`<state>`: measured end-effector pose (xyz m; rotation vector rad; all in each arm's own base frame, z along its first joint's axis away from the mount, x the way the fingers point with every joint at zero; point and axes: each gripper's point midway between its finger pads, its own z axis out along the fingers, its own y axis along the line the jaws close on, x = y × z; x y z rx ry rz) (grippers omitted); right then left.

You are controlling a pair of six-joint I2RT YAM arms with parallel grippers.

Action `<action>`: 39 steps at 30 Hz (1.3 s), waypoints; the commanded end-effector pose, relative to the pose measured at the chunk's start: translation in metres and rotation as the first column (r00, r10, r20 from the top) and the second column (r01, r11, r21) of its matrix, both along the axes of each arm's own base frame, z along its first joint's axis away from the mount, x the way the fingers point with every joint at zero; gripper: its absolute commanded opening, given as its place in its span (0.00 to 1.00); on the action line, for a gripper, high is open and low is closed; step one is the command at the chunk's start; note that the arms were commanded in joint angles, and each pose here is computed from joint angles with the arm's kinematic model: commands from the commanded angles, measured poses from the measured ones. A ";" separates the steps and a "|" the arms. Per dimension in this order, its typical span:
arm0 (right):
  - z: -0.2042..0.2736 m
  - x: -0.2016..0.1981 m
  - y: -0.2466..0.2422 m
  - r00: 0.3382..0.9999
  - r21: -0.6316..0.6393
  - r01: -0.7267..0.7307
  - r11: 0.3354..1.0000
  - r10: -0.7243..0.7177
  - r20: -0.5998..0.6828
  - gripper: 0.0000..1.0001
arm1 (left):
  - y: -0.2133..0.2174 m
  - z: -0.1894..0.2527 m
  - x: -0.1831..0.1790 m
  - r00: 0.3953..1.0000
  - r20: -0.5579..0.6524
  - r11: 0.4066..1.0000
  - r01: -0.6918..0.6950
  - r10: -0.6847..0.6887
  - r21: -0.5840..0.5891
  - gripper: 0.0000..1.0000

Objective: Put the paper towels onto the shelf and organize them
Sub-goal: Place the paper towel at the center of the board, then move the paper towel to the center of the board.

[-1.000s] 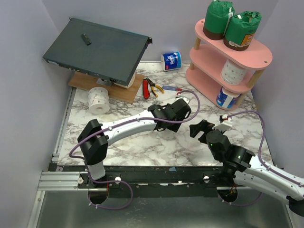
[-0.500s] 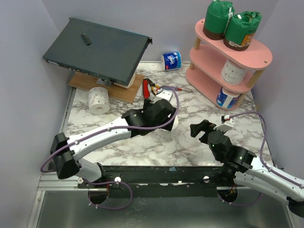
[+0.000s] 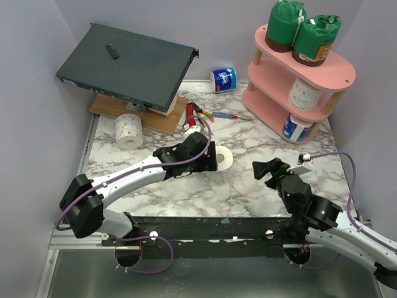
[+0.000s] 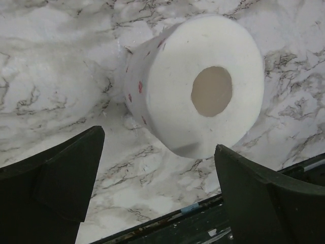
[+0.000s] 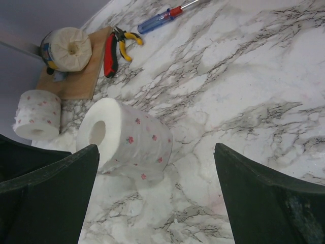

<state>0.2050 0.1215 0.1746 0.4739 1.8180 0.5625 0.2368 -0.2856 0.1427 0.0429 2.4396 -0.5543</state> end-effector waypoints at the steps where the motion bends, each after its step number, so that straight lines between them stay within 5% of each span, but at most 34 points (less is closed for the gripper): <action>1: -0.007 0.000 -0.007 1.000 -0.013 0.022 1.000 -0.021 0.013 0.98 | -0.020 0.021 0.004 0.996 -0.026 0.980 -0.086 0.083 -0.180 0.95; 9: -0.011 0.000 -0.001 1.000 -0.038 -0.003 0.999 0.003 -0.004 0.98 | -0.019 0.010 0.021 0.979 -0.094 0.961 -0.194 0.178 -0.195 0.83; 27: -0.012 0.000 0.002 1.000 -0.039 -0.018 0.999 0.018 -0.001 0.97 | -0.026 -0.016 0.034 0.970 -0.143 0.975 -0.211 0.198 -0.076 0.64; 39: -0.013 0.000 0.003 1.000 -0.040 -0.023 0.999 0.023 -0.001 0.97 | -0.035 -0.016 0.031 0.976 -0.140 0.980 -0.178 0.165 -0.089 0.29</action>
